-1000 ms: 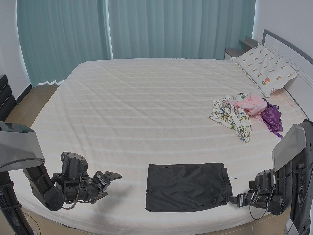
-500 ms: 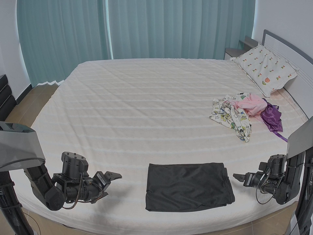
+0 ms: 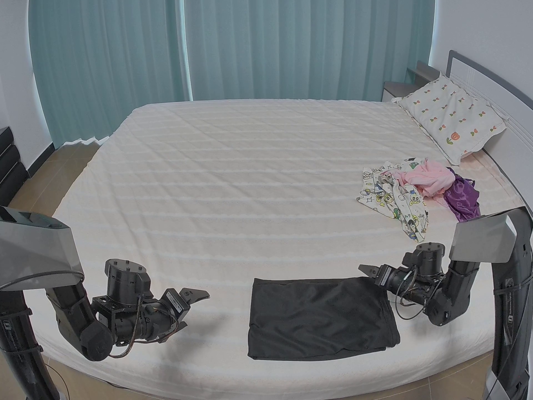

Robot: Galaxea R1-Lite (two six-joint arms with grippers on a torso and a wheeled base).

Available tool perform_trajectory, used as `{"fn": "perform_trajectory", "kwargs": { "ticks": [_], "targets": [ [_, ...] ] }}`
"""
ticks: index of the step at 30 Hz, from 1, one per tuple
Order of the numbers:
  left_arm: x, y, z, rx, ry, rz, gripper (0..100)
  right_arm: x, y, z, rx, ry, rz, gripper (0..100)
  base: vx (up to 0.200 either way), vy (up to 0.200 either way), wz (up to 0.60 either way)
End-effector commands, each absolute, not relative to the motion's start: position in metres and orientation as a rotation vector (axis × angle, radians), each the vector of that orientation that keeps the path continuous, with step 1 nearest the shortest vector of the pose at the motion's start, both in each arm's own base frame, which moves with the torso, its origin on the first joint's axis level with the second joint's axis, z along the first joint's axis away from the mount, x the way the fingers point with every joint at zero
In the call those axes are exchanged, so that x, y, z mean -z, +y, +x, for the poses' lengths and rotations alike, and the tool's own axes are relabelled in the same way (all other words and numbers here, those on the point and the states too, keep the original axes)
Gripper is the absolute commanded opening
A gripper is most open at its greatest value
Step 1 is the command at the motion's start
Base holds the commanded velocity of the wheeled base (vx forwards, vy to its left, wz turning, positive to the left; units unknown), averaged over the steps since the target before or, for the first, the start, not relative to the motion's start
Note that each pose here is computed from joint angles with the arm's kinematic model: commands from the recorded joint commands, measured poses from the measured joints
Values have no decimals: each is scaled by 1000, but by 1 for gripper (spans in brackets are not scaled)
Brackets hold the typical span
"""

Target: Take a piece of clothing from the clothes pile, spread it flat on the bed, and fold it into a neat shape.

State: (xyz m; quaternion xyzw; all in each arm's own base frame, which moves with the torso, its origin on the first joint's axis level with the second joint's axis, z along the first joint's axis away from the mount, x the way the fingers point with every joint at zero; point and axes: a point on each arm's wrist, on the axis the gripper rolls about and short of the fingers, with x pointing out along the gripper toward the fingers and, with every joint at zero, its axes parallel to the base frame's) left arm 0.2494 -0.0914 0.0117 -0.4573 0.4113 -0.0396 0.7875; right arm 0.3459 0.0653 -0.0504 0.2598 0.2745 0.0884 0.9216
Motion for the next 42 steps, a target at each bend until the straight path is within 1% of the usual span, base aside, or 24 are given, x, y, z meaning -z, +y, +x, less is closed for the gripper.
{"fn": "perform_trajectory", "kwargs": {
  "ticks": [1, 8, 12, 16, 23, 28, 29, 34, 42],
  "targets": [
    [-6, -91, 249, 78, 894, -983, 100, 80, 86, 360, -209, 639, 589, 100, 0, 0, 0],
    [-6, -91, 249, 78, 895, -985, 100, 78, 81, 363, -196, 624, 598, 100, 0, 0, 0],
    [-6, -91, 249, 78, 894, -983, 100, 64, 76, 361, -189, 595, 608, 100, 0, 0, 0],
    [-6, -91, 249, 77, 896, -983, 100, 55, 66, 353, -173, 601, 620, 100, 0, 0, 0],
    [-6, -91, 249, 78, 894, -983, 100, 64, 62, 351, -148, 631, 631, 100, 0, 0, 0],
    [-6, -91, 249, 77, 896, -983, 100, 66, 64, 352, -186, 648, 644, 100, 0, 0, 0],
    [-6, -91, 249, 77, 896, -983, 100, 66, 64, 352, -189, 649, 645, 0, 0, 0, 0],
    [-6, -91, 249, 78, 894, -983, 100, 70, 66, 351, -192, 678, 644, 0, 0, 0, 0],
    [-6, -91, 249, 77, 896, -983, 100, 65, 61, 348, -167, 658, 670, 0, 0, 0, 0]
  ]
}}
